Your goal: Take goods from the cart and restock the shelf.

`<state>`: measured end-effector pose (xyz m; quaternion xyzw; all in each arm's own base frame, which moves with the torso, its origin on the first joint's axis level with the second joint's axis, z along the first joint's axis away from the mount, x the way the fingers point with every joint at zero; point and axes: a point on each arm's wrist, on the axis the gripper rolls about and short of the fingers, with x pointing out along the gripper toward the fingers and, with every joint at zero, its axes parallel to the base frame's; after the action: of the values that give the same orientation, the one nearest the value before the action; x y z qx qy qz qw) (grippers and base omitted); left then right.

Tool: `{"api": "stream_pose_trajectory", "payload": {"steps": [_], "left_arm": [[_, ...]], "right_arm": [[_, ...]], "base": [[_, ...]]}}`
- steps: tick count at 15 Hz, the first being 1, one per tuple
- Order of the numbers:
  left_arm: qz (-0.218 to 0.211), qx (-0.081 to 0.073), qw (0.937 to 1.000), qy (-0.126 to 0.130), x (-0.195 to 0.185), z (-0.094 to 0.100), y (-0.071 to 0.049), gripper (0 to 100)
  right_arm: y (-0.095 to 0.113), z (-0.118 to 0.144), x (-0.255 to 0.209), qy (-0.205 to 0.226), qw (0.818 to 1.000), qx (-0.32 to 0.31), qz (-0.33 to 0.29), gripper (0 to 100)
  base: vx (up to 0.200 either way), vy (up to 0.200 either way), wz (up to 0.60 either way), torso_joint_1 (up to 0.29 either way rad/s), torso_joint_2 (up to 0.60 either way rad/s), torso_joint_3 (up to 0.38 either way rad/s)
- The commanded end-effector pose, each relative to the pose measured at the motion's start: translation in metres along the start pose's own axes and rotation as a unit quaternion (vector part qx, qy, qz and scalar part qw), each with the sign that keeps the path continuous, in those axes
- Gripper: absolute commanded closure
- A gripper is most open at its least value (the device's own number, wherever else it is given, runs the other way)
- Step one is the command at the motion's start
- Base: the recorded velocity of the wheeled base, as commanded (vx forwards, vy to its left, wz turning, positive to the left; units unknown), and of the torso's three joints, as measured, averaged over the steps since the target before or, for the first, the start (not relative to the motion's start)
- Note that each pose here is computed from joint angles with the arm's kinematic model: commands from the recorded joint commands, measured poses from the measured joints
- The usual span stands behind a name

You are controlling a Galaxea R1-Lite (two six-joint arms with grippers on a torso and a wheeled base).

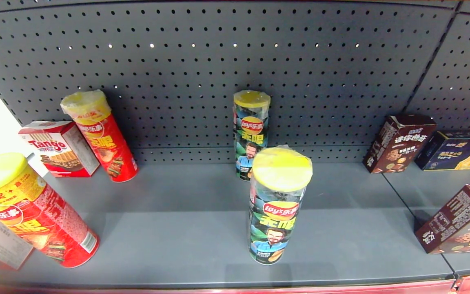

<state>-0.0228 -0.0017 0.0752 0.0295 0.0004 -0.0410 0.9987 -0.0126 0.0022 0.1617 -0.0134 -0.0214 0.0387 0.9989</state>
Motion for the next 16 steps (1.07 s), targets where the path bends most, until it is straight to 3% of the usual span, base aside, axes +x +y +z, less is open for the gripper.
{"api": "stream_pose_trajectory", "payload": {"steps": [1, 4, 6, 8, 12, 16], "left_arm": [[0.000, -0.001, 1.0000, 0.002, 0.000, 0.000, 0.000, 0], [0.000, -0.001, 1.0000, 0.002, 0.000, 0.000, 0.000, 0], [0.000, -0.001, 1.0000, 0.002, 0.000, 0.000, 0.000, 0], [-0.001, -0.002, 1.0000, 0.002, 0.000, 0.000, 0.000, 0], [0.000, -0.004, 1.0000, 0.002, 0.000, 0.000, 0.000, 0], [-0.001, -0.004, 1.0000, 0.002, 0.000, 0.000, 0.000, 0]], "right_arm": [[-0.003, 0.060, 0.050, 0.039, 0.998, -0.005, 0.058, 0], [0.003, 0.099, 0.093, 0.046, 0.992, -0.029, 0.118, 0], [0.010, 0.107, 0.114, 0.059, 0.987, -0.031, 0.149, 0], [0.029, 0.102, 0.138, 0.085, 0.973, -0.042, 0.210, 0], [0.065, 0.085, 0.170, 0.124, 0.954, -0.058, 0.267, 0], [0.088, 0.068, 0.184, 0.164, 0.936, -0.069, 0.303, 0]], "base": [[0.000, 0.000, 0.00, 0.000, 0.00, 0.000], [0.000, 0.000, 0.00, 0.000, 0.00, 0.000], [0.000, 0.000, 0.00, 0.000, 0.00, 0.000], [0.000, 0.000, 0.00, 0.000, 0.00, 0.000], [0.000, 0.000, 0.00, 0.000, 0.00, 0.000], [0.000, 0.000, 0.00, 0.000, 0.00, 0.000]]}}
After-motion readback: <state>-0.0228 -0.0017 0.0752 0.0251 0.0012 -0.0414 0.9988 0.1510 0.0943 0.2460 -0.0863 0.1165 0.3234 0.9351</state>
